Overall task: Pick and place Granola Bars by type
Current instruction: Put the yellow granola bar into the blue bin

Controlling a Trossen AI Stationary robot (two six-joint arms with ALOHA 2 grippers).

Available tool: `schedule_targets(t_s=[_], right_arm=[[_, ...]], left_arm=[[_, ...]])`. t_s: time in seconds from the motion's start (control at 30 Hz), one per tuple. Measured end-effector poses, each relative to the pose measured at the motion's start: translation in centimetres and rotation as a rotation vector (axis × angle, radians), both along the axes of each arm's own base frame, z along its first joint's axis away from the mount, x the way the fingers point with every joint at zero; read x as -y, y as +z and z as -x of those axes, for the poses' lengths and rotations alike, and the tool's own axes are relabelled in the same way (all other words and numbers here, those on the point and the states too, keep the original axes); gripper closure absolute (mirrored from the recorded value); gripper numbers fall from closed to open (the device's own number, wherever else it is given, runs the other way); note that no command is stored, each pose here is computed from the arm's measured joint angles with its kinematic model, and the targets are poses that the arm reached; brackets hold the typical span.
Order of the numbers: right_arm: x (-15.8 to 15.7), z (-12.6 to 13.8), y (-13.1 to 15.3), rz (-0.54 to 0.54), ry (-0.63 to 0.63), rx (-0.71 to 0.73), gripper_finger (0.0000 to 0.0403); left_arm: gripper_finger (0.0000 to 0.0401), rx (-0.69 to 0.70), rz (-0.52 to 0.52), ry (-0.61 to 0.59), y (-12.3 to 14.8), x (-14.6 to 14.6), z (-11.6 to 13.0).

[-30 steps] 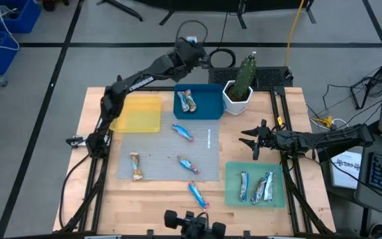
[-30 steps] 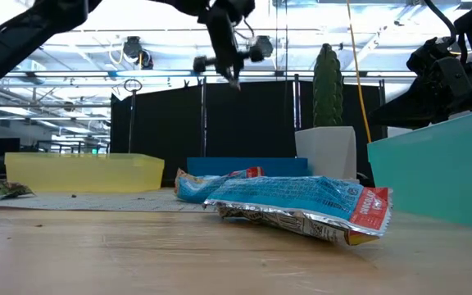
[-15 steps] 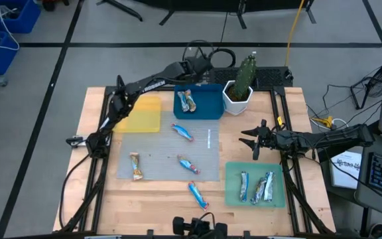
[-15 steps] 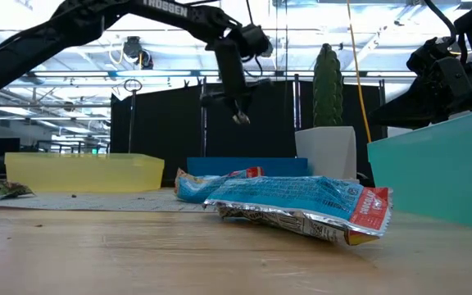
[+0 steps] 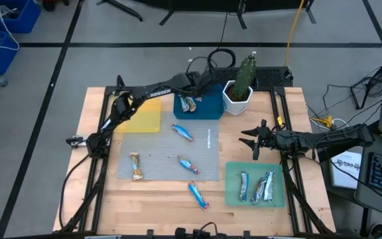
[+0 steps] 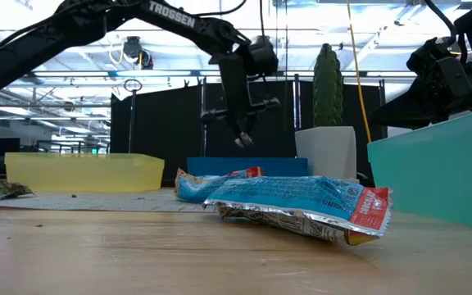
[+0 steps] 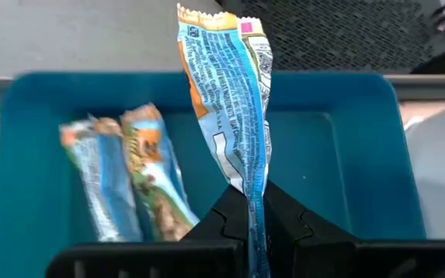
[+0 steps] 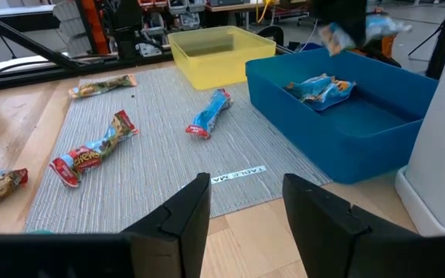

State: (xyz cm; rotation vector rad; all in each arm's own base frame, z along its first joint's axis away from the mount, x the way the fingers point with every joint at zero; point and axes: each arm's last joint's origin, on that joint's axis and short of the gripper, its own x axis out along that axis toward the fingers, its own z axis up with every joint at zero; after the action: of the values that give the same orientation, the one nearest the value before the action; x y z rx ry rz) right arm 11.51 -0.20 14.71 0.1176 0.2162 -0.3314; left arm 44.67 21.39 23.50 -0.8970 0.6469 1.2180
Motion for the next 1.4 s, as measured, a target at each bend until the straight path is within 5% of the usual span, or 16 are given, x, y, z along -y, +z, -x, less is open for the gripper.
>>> schedule_targets(t_s=[0.57,0.77,1.4], right_arm=[[0.0,0.0,0.0,0.000,0.000,0.000,0.0245],[0.0,0.0,0.0,0.000,0.000,0.000,0.0245],[0.0,0.0,0.0,0.000,0.000,0.000,0.0245]], left_arm=[[0.0385,0.040,0.119,-0.006,-6.3,1.2,-0.1],[0.0389,0.046,0.077,0.027,-6.3,1.0,-0.1],[0.0389,0.058,0.182,-0.028,-6.4,0.6,0.3]])
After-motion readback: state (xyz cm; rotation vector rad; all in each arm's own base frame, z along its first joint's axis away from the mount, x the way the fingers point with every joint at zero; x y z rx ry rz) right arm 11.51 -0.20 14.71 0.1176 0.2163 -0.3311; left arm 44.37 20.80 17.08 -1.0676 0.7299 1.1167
